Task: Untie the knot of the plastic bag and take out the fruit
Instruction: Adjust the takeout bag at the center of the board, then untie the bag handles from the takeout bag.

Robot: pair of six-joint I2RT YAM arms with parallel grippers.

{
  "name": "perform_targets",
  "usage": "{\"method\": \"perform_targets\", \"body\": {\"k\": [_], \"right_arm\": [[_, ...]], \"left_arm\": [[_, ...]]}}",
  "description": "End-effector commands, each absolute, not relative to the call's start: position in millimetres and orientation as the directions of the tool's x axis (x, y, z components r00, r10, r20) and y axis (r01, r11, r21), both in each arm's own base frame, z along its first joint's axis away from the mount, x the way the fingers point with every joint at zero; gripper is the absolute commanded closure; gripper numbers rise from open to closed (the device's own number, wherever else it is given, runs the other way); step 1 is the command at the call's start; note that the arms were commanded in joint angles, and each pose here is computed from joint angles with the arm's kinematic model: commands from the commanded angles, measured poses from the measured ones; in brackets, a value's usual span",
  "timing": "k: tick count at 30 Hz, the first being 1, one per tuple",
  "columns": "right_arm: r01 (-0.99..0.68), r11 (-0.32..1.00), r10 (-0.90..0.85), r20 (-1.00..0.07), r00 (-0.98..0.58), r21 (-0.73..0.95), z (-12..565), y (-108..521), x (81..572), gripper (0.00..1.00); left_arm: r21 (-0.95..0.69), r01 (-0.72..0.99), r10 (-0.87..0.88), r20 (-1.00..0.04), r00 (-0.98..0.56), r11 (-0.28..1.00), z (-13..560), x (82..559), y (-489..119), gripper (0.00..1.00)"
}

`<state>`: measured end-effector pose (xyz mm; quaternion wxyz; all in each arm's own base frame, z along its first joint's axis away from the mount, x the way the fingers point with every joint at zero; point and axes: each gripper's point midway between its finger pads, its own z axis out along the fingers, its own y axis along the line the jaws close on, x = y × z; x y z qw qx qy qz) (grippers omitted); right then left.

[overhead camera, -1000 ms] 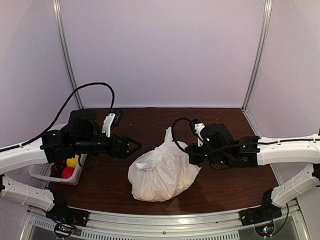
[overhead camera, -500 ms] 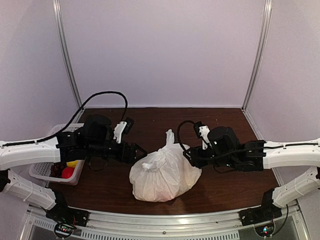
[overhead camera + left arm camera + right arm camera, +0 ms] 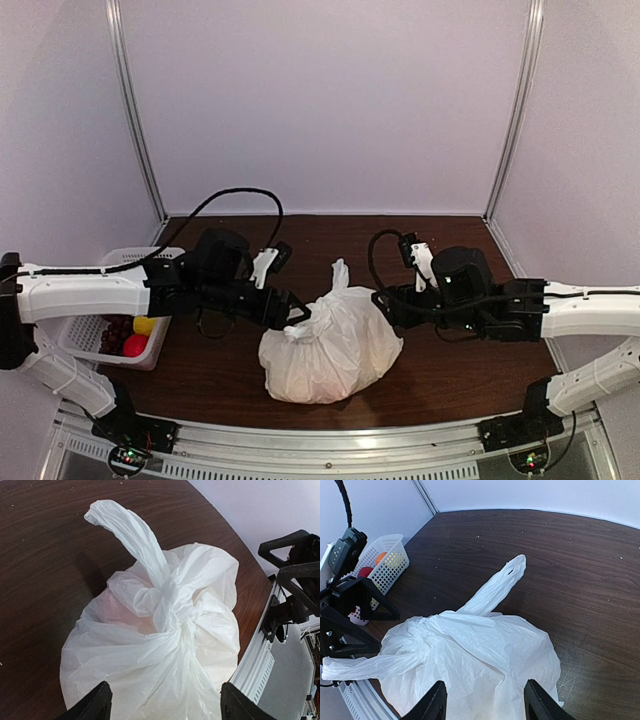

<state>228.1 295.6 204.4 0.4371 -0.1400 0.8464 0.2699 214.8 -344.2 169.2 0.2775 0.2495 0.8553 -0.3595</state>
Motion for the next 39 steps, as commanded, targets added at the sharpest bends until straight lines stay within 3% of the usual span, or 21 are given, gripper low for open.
{"method": "perform_targets", "body": {"k": [1,8,17,22,30,39], "right_arm": [[-0.466,0.820,0.016,-0.827,-0.561,0.332,216.0,293.7,231.8,0.47],[-0.471,0.814,0.019,-0.827,-0.562,0.339,217.1,295.6,231.4,0.48],[-0.478,0.811,0.010,-0.825,-0.566,0.338,216.7,299.4,231.6,0.48],[-0.491,0.801,0.006,-0.826,-0.564,0.341,218.4,303.4,231.1,0.48],[-0.545,0.761,-0.025,-0.824,-0.567,0.352,220.7,320.1,224.8,0.43],[-0.567,0.741,-0.051,-0.812,-0.582,0.360,211.3,338.1,216.8,0.43]], "left_arm": [[-0.492,0.659,0.227,-0.676,-0.701,0.569,177.6,216.6,-359.7,0.24],[-0.480,0.654,0.215,-0.685,-0.696,0.585,177.1,224.3,-362.6,0.38],[-0.465,0.667,0.248,-0.680,-0.690,0.581,171.6,227.5,-369.6,0.42],[-0.469,0.661,0.251,-0.671,-0.698,0.585,167.2,228.8,-371.9,0.50],[-0.468,0.653,0.251,-0.664,-0.705,0.596,162.7,231.1,-372.6,0.56],[-0.468,0.650,0.252,-0.660,-0.707,0.599,160.8,231.9,-373.5,0.79]]}}
